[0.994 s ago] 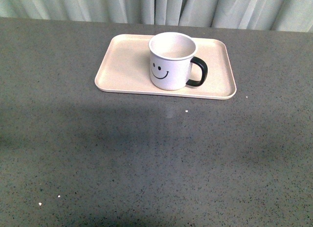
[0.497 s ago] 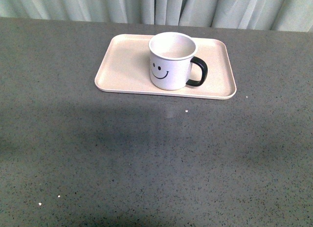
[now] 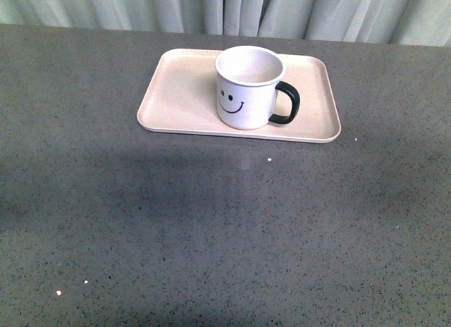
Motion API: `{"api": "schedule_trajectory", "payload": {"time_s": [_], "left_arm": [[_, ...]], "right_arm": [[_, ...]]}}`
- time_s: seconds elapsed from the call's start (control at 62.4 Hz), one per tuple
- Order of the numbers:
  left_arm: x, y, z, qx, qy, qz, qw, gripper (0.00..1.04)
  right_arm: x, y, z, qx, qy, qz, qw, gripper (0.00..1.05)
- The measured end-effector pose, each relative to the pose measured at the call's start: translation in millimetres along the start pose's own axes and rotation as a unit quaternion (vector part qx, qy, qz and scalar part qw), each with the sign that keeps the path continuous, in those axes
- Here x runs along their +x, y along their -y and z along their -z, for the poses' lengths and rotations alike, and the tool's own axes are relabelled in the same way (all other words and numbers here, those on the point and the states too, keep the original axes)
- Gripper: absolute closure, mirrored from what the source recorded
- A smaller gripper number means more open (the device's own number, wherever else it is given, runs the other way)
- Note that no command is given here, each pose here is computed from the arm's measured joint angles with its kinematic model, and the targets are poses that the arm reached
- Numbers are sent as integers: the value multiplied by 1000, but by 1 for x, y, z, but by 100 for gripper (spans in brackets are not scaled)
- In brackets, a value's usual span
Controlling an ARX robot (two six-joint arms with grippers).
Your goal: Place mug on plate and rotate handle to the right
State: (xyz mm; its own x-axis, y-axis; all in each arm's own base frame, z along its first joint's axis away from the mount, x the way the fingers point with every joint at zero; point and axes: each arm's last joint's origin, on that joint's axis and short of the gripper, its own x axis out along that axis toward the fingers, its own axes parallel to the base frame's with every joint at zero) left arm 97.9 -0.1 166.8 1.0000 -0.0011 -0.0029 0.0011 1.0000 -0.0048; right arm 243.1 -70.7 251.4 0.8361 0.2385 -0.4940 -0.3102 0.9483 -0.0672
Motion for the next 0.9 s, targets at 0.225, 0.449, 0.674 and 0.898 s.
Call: {"api": "schedule_trajectory", "payload": {"time_s": [0.225, 0.449, 0.674, 0.898], "left_arm": [[0, 0, 0, 0, 0, 0, 1000, 9], [0, 0, 0, 0, 0, 0, 1000, 9], [0, 0, 0, 0, 0, 0, 1000, 9], [0, 0, 0, 0, 0, 0, 1000, 9]], "right_arm": [[111, -1, -41, 12, -85, -85, 993, 9], [198, -47, -70, 4, -128, -113, 985, 9], [246, -57, -72, 39, -170, -86, 981, 9], [266, -68, -63, 60, -205, -77, 974, 9]]}}
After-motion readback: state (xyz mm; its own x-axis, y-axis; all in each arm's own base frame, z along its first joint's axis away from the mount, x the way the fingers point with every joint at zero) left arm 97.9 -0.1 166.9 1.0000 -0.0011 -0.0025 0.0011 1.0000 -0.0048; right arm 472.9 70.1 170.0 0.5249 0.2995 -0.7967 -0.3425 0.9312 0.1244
